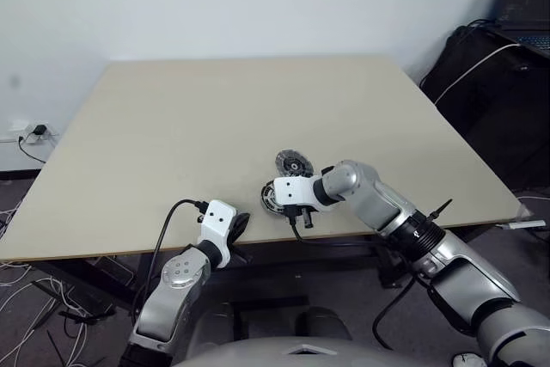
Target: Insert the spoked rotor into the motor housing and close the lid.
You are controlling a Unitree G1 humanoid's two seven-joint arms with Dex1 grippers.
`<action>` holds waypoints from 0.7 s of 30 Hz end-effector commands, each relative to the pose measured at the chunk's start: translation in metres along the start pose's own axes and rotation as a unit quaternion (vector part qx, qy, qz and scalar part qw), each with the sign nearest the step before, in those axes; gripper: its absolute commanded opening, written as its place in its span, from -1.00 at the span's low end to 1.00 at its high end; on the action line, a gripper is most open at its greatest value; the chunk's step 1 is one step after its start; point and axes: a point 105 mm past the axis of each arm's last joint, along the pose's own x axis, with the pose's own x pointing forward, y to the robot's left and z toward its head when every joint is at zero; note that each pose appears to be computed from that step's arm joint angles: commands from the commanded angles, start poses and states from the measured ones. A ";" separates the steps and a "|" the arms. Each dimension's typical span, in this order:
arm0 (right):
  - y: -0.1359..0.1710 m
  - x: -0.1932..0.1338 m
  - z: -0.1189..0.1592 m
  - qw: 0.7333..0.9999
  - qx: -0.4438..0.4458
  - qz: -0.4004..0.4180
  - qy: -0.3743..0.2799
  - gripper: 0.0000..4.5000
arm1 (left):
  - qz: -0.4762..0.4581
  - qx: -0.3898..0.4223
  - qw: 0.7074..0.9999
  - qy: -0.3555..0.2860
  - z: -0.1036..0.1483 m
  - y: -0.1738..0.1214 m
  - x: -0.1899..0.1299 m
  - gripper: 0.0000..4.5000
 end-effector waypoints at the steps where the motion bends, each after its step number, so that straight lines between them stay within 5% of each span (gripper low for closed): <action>1: -0.007 -0.003 -0.002 1.000 -0.004 -0.007 0.008 -0.60 | -0.001 0.010 1.000 -0.023 0.012 0.000 0.001 -1.00; 12: -0.013 0.005 -0.019 0.999 0.010 -0.020 0.043 -0.60 | 0.003 0.008 1.000 -0.023 0.012 0.001 0.000 -1.00; 16: -0.012 0.007 -0.019 0.999 0.010 -0.024 0.042 -0.95 | 0.004 0.007 1.000 -0.024 0.013 0.001 0.000 -1.00; 21: -0.012 0.008 -0.011 0.998 0.040 -0.041 0.016 -0.96 | 0.005 0.005 1.000 -0.024 0.011 0.001 0.000 -1.00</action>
